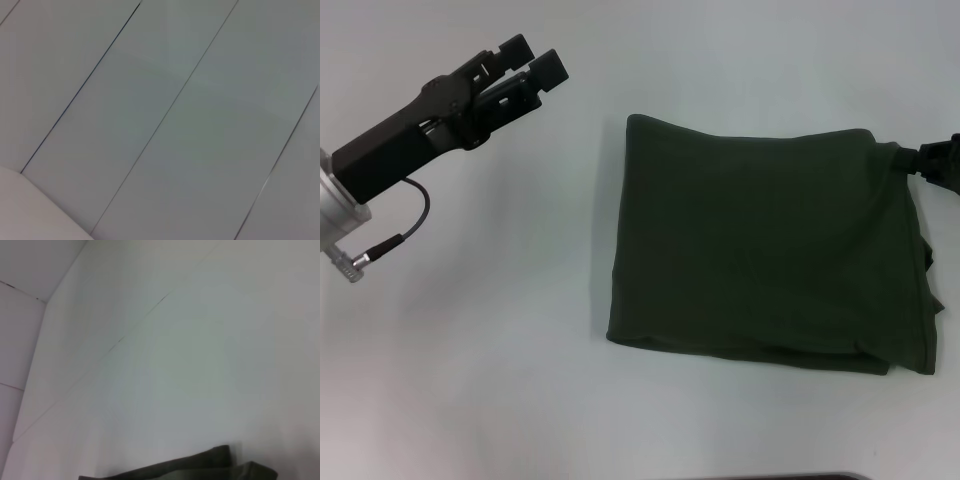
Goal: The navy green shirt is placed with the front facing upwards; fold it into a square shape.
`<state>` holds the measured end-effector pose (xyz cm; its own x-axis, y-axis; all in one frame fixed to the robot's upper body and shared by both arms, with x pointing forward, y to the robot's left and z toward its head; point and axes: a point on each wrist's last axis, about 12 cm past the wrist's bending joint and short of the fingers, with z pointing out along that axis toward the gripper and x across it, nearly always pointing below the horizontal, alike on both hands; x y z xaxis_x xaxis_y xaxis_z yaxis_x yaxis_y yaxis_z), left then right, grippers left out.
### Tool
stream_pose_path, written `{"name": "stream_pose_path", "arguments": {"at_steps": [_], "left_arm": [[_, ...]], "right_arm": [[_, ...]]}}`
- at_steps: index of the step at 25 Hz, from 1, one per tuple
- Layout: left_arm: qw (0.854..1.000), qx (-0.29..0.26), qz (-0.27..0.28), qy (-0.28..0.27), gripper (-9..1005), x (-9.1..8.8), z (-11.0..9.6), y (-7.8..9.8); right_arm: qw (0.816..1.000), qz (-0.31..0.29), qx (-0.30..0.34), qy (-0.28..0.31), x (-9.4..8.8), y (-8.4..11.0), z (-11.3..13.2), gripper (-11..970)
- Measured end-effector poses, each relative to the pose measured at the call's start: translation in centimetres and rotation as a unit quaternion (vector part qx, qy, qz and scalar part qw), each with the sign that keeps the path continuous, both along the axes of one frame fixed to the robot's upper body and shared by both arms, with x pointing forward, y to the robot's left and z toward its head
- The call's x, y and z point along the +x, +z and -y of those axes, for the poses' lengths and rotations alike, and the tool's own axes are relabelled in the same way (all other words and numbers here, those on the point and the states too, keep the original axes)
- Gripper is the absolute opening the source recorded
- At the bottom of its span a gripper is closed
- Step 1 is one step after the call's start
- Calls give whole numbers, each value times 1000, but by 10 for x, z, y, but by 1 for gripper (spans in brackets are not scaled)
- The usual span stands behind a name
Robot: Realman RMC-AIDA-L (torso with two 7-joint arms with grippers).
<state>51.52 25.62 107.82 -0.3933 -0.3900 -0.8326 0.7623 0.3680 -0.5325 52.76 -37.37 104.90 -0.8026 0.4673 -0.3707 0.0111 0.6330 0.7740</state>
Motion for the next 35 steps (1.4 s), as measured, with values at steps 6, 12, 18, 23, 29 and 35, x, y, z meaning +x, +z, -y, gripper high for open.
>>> {"name": "stream_pose_path", "arguments": {"at_steps": [6,12,18,23,29,35], "left_arm": [[1000,0,1,-1,919,1,0,1],[1000,-1,3,0,919,1,0,1],[1000,-4,3,3,920,1,-2,2],[1000,-4,3,4,920,0,-2,1],[1000,-6,3,7,920,0,-3,1],[1000,-6,5,7,919,1,-3,2]], "right_arm": [[1000,-1,0,-1,0,0,1,36],[1000,-12,-1,-24,-3,-2,8,92],[1000,0,7,-28,1,1,7,303],[997,67,32,3,3,13,-2,424],[995,64,27,65,8,12,-25,547],[993,48,5,111,17,9,-48,546]]}}
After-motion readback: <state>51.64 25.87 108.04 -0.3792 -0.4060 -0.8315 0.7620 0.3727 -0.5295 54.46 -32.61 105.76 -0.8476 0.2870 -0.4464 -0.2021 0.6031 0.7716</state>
